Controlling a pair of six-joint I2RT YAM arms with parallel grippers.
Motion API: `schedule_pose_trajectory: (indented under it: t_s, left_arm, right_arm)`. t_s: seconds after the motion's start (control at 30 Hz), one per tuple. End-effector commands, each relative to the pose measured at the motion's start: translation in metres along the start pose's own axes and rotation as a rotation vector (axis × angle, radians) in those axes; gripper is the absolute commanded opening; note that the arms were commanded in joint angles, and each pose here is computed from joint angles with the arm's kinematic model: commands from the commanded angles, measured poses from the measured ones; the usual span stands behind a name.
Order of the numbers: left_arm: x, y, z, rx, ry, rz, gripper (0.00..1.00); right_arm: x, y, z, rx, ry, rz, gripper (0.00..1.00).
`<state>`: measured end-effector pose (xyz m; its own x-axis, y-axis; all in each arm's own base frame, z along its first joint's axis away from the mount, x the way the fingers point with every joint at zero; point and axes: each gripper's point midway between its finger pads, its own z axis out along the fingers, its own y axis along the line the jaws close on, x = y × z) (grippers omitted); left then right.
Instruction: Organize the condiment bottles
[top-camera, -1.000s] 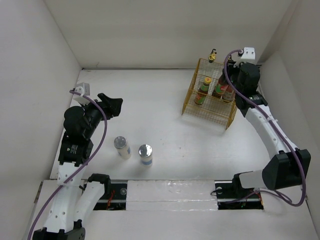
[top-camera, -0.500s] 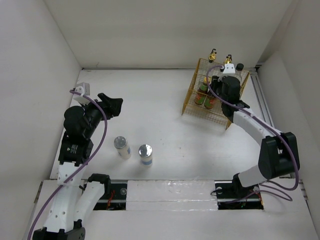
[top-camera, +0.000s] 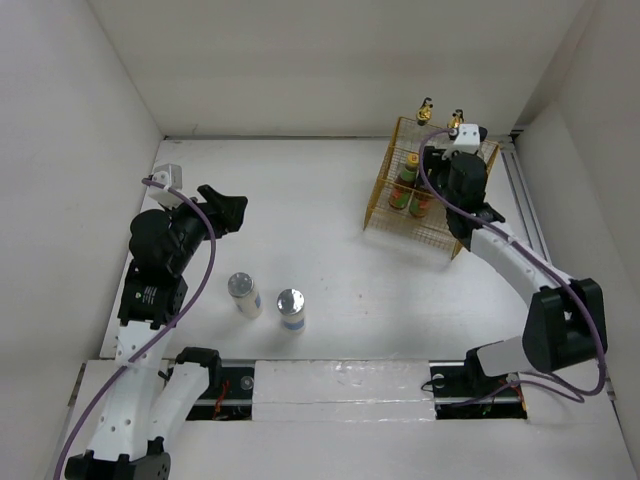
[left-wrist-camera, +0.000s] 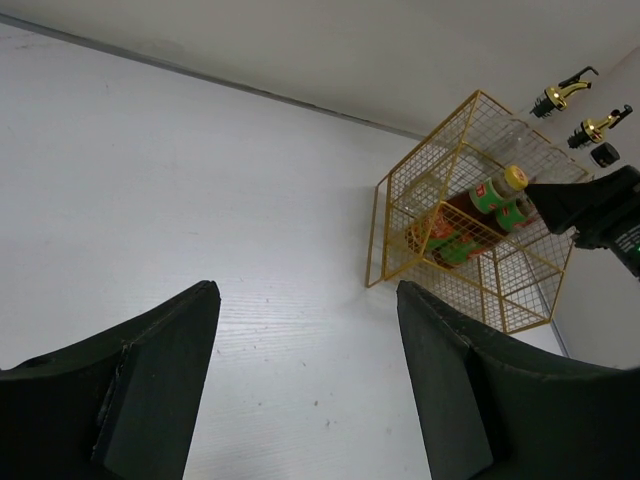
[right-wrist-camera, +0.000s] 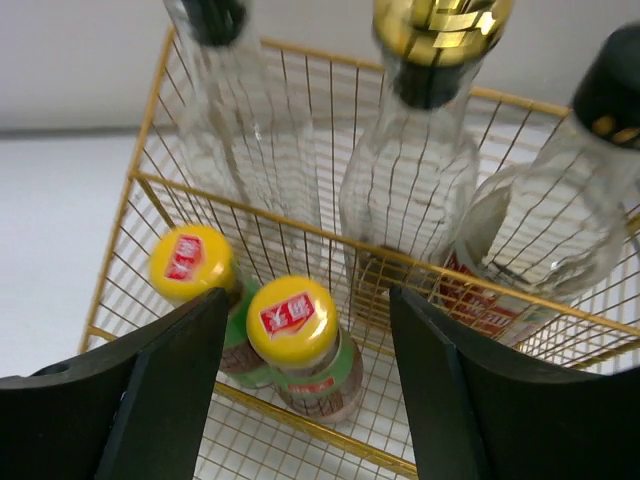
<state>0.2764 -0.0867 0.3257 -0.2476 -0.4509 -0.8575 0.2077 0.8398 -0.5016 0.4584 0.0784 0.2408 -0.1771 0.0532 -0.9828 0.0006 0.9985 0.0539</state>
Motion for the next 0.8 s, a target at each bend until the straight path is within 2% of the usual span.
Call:
schedule_pose_trajectory:
  t_s: [0.0, 0.13, 0.17, 0.27, 0.3, 0.33, 0.37, 0.4, 0.43, 0.47, 0.5, 0.53, 0.57, 0.63, 0.67, 0.77]
  left_arm:
    - [-0.008, -0.005, 0.0, 0.028, -0.032, 0.013, 0.68]
    - [-0.01, -0.005, -0.002, 0.025, -0.044, 0.015, 0.68]
    - [-0.01, -0.005, -0.002, 0.025, -0.044, 0.015, 0.68]
    - [-0.012, -0.007, -0.004, 0.029, -0.052, 0.016, 0.6]
    - [-0.012, -0.007, -0.004, 0.029, -0.052, 0.016, 0.5]
    - [-0.01, -0.005, -0.002, 0.025, -0.044, 0.015, 0.46]
    - [-0.01, -0.005, -0.002, 0.025, -0.044, 0.015, 0.42]
    - [-0.01, -0.005, -0.002, 0.025, -0.044, 0.015, 0.38]
    - [-0.01, -0.005, -0.002, 0.025, -0.044, 0.015, 0.29]
    - [-0.01, -0.005, -0.002, 0.025, -0.044, 0.015, 0.26]
    - [-0.009, -0.004, 0.001, 0.02, -0.036, 0.013, 0.26]
    - [-0.009, -0.004, 0.001, 0.02, -0.036, 0.013, 0.26]
    - [-0.009, -0.004, 0.001, 0.02, -0.036, 0.013, 0.26]
    - [-0.009, -0.004, 0.001, 0.02, -0.036, 0.013, 0.34]
    - [-0.009, -0.004, 0.001, 0.02, -0.036, 0.013, 0.38]
    - [-0.006, -0.004, 0.003, 0.023, -0.022, 0.011, 0.51]
  right_arm:
    - [-0.075, -0.001, -0.021, 0.015, -0.185, 0.057, 0.72]
    - [-0.095, 0.002, -0.045, -0.01, -0.221, 0.065, 0.73]
    - [-0.094, 0.009, -0.05, -0.035, -0.216, 0.062, 0.69]
    - [-0.087, 0.051, -0.078, -0.205, -0.196, 0.056, 0.09]
    - [-0.078, 0.068, -0.085, -0.273, -0.179, 0.058, 0.0]
    - [-0.08, 0.087, -0.095, -0.346, -0.182, 0.054, 0.0]
    - [-0.066, 0.127, -0.114, -0.496, -0.147, 0.025, 0.0]
    - [-0.053, 0.146, -0.125, -0.57, -0.104, -0.003, 0.0]
    - [-0.045, 0.164, -0.136, -0.638, -0.079, -0.04, 0.0]
    - [-0.03, 0.185, -0.149, -0.728, -0.036, -0.071, 0.08]
    - [-0.012, 0.211, -0.176, -0.836, 0.015, -0.114, 0.2]
    - [-0.003, 0.225, -0.189, -0.896, 0.03, -0.166, 0.51]
    - [0.007, 0.234, -0.202, -0.938, 0.052, -0.197, 0.62]
    - [0.034, 0.262, -0.245, -1.073, 0.112, -0.273, 0.75]
    - [0.041, 0.267, -0.256, -1.098, 0.119, -0.307, 0.88]
    - [0.062, 0.285, -0.296, -1.204, 0.159, -0.366, 1.0]
